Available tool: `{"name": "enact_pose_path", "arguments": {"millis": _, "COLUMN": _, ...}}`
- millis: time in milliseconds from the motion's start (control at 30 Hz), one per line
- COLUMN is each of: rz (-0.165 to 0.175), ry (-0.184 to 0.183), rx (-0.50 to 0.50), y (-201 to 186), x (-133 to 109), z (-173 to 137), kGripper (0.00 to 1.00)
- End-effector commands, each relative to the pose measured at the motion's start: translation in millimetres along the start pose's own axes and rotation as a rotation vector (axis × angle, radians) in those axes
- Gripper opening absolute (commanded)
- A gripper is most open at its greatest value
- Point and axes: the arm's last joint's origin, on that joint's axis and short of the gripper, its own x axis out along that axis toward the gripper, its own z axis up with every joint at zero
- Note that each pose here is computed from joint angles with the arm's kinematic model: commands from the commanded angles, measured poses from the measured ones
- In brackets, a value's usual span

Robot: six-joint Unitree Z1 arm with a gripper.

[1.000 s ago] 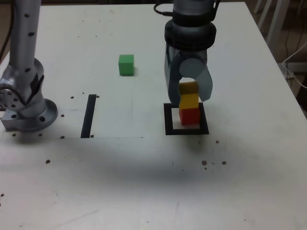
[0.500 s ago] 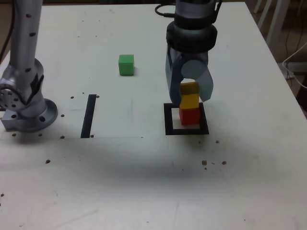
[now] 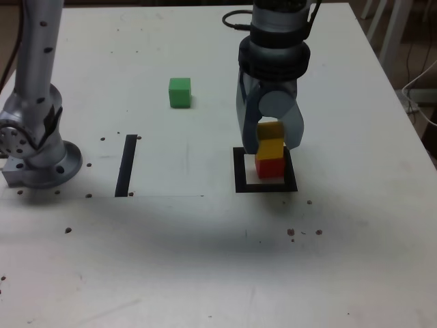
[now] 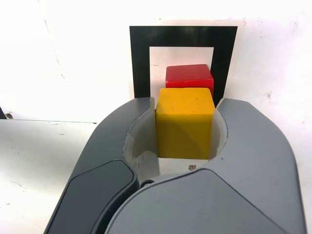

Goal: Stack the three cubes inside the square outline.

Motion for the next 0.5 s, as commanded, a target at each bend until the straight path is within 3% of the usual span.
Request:
{"name": "enact_pose_path", "arguments": {"millis": 0, "rz": -0.001, "ry": -0.002, "rx": -0.003, "y": 0.4, "x": 0.8, "z": 1.0, "kGripper": 0.37}}
{"name": "enact_pose_path", "arguments": {"millis": 333, "rz": -0.003, "ry": -0.007, "rx": 0.003, "y": 0.5, "x": 2.0, "z": 0.1, "kGripper": 0.92}}
{"name": "enact_pose_path", "arguments": {"millis": 467, "rz": -0.003, "ry": -0.003, "rx": 0.002, "y": 0.8, "x": 1.5, "z": -1.7, "kGripper": 0.99}}
